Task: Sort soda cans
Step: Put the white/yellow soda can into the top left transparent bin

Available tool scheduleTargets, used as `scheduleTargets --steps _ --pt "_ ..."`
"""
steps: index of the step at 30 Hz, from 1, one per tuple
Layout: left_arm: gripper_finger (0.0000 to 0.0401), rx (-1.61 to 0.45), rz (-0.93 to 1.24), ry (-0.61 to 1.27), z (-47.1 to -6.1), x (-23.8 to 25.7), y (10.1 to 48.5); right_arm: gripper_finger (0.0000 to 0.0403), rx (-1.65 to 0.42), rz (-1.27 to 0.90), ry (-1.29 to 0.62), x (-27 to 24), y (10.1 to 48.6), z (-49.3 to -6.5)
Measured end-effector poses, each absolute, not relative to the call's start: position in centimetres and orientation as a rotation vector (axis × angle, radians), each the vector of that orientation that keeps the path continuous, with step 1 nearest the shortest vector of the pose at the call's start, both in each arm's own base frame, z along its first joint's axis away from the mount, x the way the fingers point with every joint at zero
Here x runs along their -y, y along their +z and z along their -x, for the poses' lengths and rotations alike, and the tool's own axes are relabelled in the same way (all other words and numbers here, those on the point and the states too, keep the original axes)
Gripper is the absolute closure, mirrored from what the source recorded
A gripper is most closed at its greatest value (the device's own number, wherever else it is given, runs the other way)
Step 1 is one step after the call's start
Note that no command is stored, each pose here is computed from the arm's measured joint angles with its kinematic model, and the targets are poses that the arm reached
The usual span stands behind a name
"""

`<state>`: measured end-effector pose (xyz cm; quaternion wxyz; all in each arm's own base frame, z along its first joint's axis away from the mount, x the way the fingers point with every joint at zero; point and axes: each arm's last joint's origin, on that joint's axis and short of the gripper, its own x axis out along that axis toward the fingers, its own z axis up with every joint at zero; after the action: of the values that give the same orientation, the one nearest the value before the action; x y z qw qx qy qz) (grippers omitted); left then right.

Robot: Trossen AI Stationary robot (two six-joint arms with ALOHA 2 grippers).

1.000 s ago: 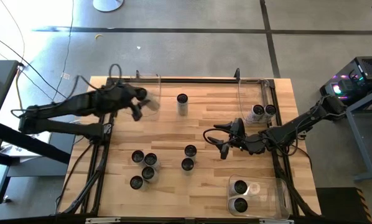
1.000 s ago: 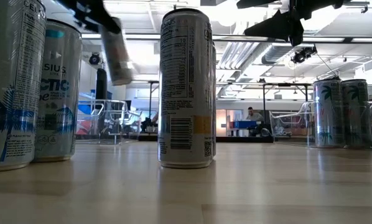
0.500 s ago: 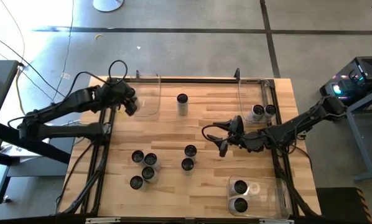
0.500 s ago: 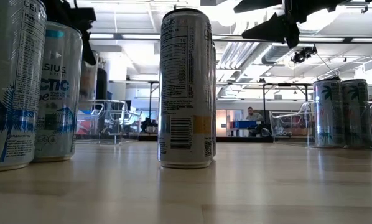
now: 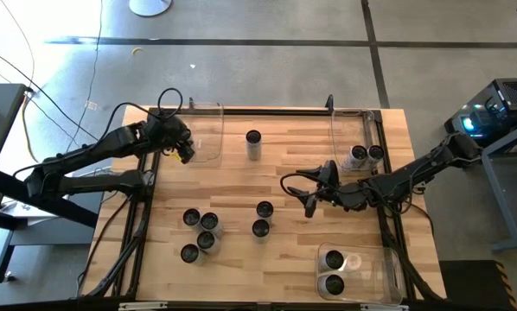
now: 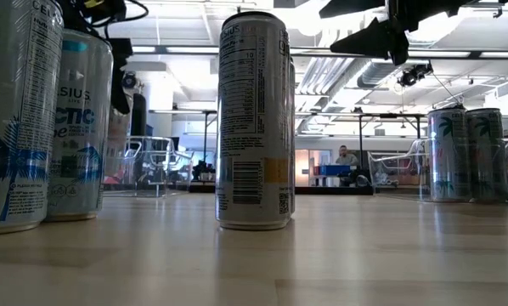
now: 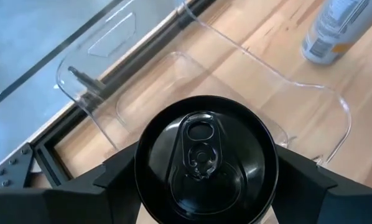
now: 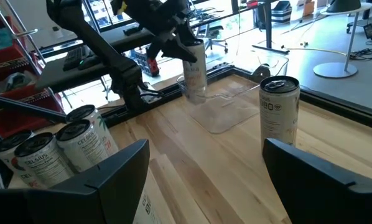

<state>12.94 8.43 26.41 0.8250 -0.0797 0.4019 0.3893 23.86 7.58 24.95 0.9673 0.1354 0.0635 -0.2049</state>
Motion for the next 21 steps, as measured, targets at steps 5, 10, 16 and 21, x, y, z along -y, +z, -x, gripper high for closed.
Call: scheduleTargets --steps 5,10,16,21 --pt "0.0138 -0.843 0.164 0.818 -13.03 -8.46 26.50 0.0093 -0.127 -0.276 -0.422 -7.39 24.95 -23.92" --pt "0.0137 -0.870 0.174 0.755 -13.11 -8.29 26.29 0.0093 -0.127 -0.277 -0.422 -7.39 24.95 -23.92" --pt "0.0136 -0.874 0.159 0.752 -13.10 -8.32 26.30 0.0093 -0.127 -0.275 -0.422 -7.39 24.95 -23.92" --pt "0.0135 -0.875 0.160 0.746 -13.11 -8.30 26.29 0.0093 -0.128 -0.275 -0.422 -7.39 24.94 -23.92"
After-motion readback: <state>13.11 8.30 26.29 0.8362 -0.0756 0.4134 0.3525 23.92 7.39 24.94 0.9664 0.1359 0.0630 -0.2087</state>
